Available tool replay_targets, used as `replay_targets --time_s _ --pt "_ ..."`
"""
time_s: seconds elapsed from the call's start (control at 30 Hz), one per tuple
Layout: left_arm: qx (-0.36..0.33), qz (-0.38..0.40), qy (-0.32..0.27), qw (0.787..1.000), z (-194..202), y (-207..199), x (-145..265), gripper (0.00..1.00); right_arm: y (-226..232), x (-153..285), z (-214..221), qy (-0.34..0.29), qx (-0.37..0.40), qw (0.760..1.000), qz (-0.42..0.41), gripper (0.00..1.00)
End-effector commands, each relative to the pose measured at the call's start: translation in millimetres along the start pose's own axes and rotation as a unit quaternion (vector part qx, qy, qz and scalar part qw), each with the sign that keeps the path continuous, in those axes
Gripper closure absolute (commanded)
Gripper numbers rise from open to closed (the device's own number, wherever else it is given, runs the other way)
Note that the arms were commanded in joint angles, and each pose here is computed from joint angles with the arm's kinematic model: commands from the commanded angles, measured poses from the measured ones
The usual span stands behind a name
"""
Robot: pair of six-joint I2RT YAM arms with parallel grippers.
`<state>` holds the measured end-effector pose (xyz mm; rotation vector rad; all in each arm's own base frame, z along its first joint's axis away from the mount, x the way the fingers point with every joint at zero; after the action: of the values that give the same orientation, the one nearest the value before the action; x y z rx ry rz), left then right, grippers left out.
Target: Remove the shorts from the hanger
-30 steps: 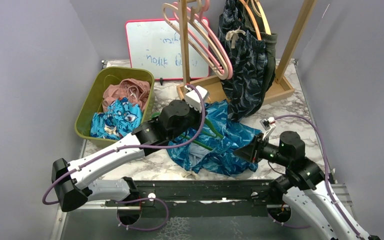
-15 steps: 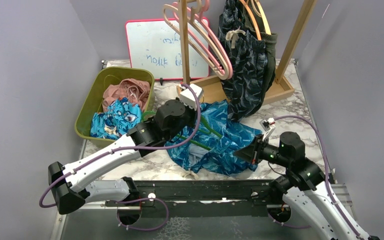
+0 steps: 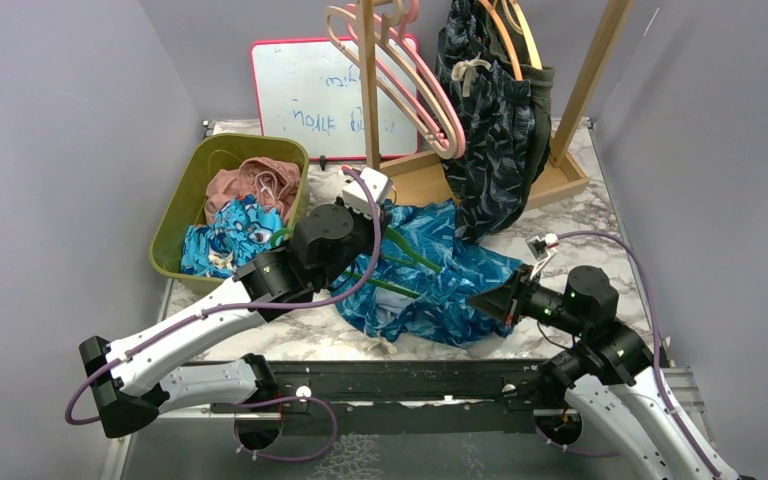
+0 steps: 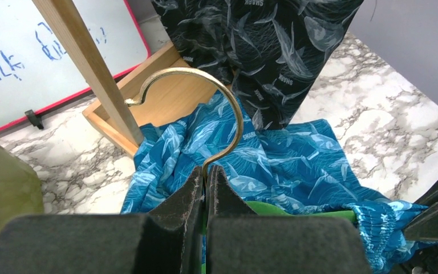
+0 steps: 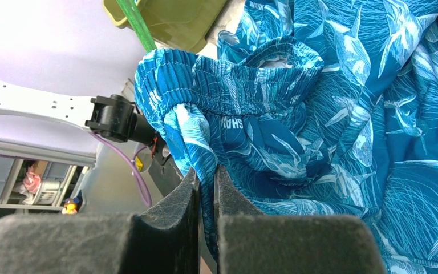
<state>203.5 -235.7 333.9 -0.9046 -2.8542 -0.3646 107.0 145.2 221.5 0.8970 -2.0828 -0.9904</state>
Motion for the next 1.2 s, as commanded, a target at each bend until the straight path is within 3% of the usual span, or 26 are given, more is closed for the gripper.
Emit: replay_targets --time_s 0.0,0.27,0.4,0.57,0.93,1.03,1.17 --pt "-0.005 -0.108 -0.033 0.994 -23.5 41.9 17.4 1.0 -17.4 0.4 17.9 0.044 -0.028 0.998 0.032 0.91" --pt "-0.022 -0.111 -0.025 0.993 -17.7 43.2 17.5 1.0 -4.2 1.4 22.0 0.076 -0.014 0.997 -0.015 0.83" --pt "-0.031 -0.091 -0.028 0.995 -20.1 38.6 15.6 1.0 2.1 1.6 25.2 0.095 -0.001 0.994 -0.048 0.91" --pt "-0.018 -0.12 -0.032 0.992 -25.0 48.2 23.0 1.0 -18.2 -2.0 18.1 0.052 -0.014 0.998 0.028 0.94" --pt "0.008 -0.184 -0.046 0.982 -27.6 81.7 74.6 1.0 -26.0 -7.8 5.0 0.012 -0.021 0.997 0.067 0.99" --pt "0.018 -0.141 -0.068 0.987 -30.6 75.2 83.4 1.0 -27.4 -19.7 10.0 0.034 -0.026 0.998 0.038 0.99" --pt "0.042 -0.05 -0.082 0.995 -31.6 49.1 78.1 1.0 -32.8 -42.3 21.8 0.111 -0.041 0.993 0.006 0.96"
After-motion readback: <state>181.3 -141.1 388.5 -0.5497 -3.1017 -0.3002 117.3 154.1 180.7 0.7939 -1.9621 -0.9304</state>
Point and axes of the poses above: each gripper's point midway between its finger pads, its own x axis back along the fingers, its own y axis along the line the jaws close on, z = x × y, the point moved 5 cm from there along x, back along the fingers, and after that the axes turned 15 degrees about -x, right-handed, at the moved point
